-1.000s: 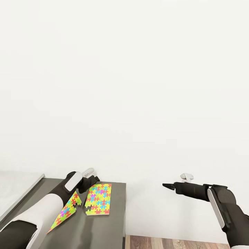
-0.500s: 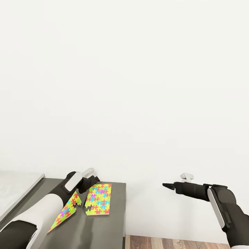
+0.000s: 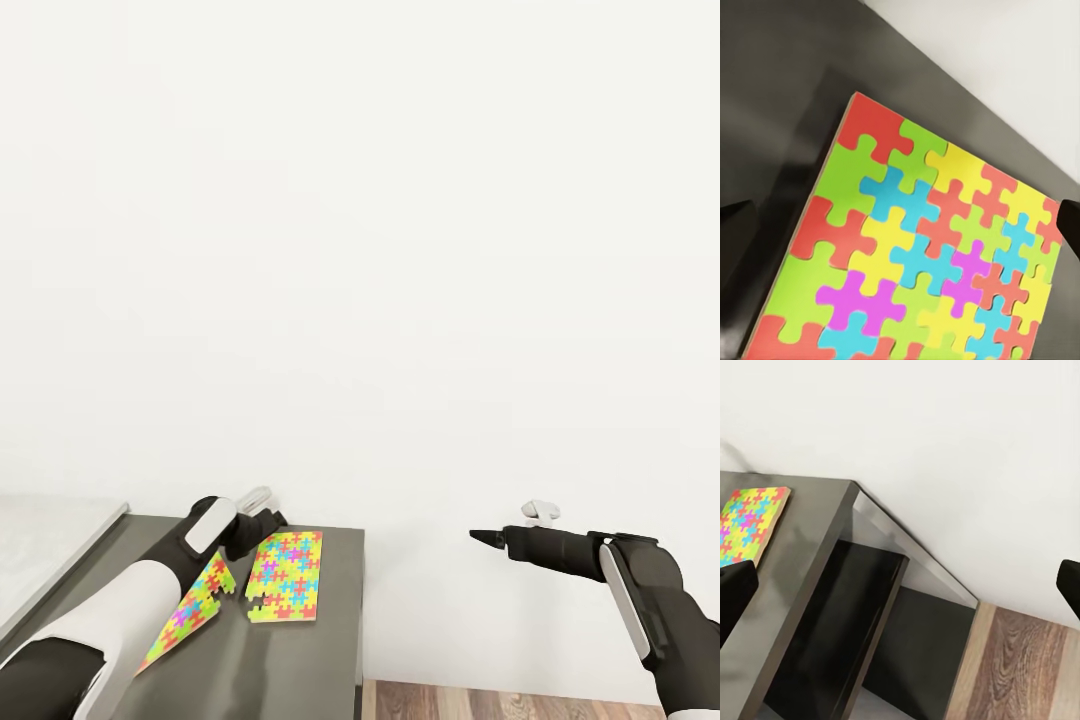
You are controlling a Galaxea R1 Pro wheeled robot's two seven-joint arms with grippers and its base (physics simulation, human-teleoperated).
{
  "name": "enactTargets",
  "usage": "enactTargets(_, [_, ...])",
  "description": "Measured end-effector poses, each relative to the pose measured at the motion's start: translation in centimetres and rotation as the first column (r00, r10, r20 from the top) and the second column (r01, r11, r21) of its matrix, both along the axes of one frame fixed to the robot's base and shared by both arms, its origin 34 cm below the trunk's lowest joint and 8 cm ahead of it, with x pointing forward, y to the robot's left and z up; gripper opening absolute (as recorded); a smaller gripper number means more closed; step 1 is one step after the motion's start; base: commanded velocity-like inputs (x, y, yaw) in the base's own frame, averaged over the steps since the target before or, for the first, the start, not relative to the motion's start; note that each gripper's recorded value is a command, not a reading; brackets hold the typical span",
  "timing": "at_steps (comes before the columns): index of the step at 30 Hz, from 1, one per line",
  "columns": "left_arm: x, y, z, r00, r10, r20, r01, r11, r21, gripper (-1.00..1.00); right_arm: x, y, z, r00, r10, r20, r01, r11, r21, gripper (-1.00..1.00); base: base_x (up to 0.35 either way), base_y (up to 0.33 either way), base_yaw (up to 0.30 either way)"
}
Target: Put all the toys in the child's room - the three board games (two on the bed and one on the table), the two jigsaw puzzles on the table, and the tennis ball on the table - inside the toy box on the table in the child's room.
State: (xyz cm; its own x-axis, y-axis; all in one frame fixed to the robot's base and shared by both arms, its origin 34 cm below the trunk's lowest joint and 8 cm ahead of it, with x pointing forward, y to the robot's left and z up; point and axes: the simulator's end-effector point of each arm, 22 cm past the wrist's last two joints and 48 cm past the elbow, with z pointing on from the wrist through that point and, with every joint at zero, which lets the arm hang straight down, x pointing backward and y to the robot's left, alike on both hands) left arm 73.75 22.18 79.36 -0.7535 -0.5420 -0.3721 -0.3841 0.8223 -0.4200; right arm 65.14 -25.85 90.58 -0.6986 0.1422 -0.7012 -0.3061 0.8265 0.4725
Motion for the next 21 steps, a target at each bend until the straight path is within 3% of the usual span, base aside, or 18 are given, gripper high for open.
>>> enactTargets(21, [-0.3, 0.6, -1.9, 1.000, -0.002, -0.014, 0.002, 1.000, 0.004, 1.00, 0.0, 0.0, -1.5, 1.000, 0.000, 0.006, 0.000, 1.000, -0.002, 1.00, 0.000, 0.000, 0.000])
